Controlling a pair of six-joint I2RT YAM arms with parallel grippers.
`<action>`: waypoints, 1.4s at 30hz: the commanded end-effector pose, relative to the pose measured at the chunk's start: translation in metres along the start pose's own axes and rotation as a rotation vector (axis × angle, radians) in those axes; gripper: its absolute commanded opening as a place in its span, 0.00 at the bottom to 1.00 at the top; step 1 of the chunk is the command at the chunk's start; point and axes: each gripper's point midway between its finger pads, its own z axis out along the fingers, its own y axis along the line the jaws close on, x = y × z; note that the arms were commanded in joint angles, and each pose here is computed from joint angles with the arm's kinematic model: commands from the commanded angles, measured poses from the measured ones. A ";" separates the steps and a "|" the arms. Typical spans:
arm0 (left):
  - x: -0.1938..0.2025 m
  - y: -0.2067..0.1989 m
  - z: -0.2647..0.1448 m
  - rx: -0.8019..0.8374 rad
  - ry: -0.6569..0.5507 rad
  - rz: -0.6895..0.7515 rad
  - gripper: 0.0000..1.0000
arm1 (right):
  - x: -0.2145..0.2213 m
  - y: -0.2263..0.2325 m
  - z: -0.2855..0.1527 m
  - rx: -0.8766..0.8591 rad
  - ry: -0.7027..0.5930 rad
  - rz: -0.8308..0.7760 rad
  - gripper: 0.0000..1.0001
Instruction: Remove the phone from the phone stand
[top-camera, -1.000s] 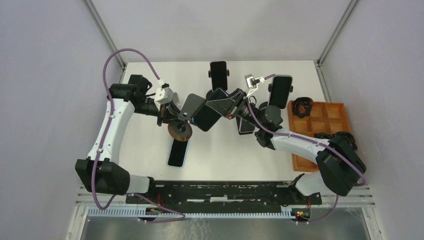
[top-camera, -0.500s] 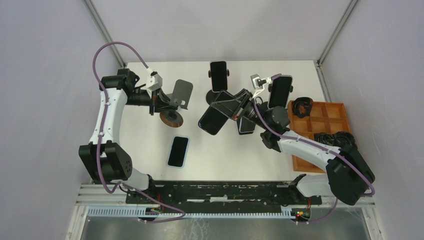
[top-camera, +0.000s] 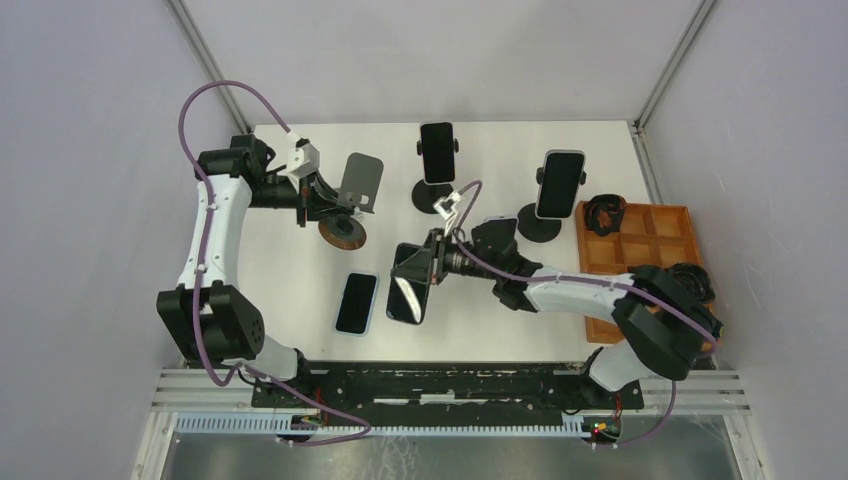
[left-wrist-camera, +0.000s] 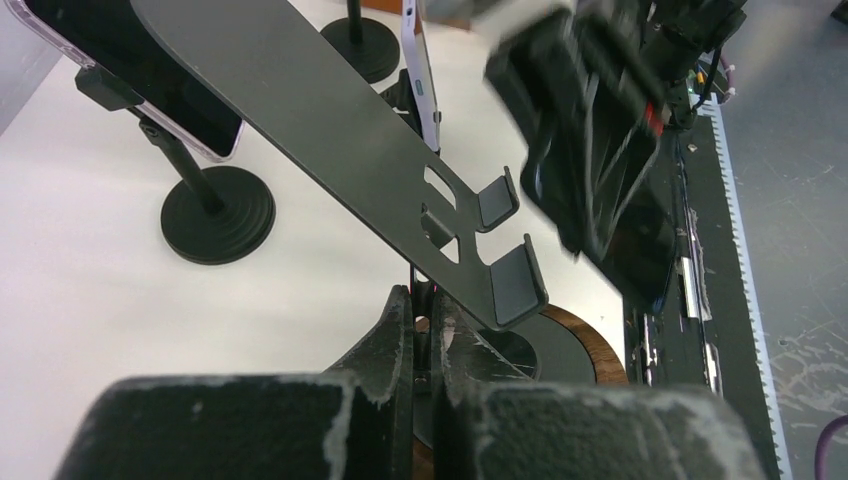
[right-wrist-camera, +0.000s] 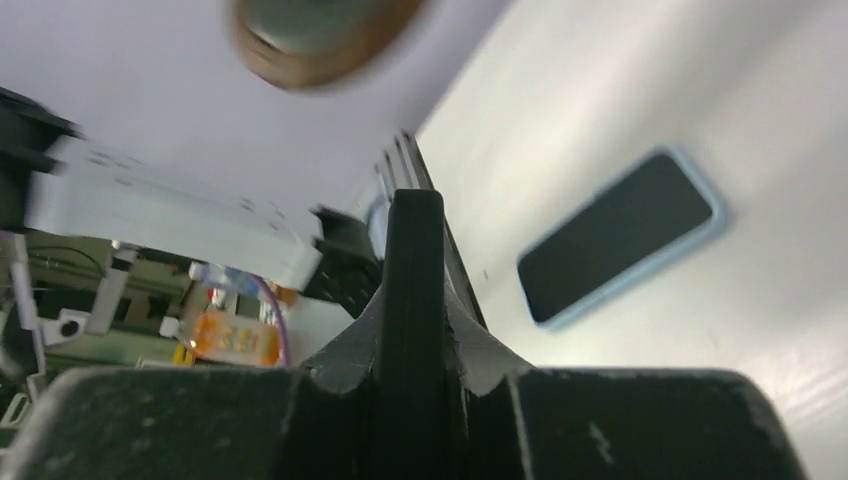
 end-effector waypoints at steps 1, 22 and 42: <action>-0.031 -0.008 -0.003 -0.005 -0.079 0.096 0.02 | 0.052 -0.032 0.018 0.076 0.129 0.066 0.00; -0.034 -0.028 -0.005 -0.014 -0.074 0.140 0.02 | 0.107 -0.163 0.062 0.464 0.185 0.140 0.41; -0.037 -0.026 -0.003 -0.005 -0.105 0.141 0.02 | 0.107 -0.173 -0.025 0.760 0.318 -0.097 0.98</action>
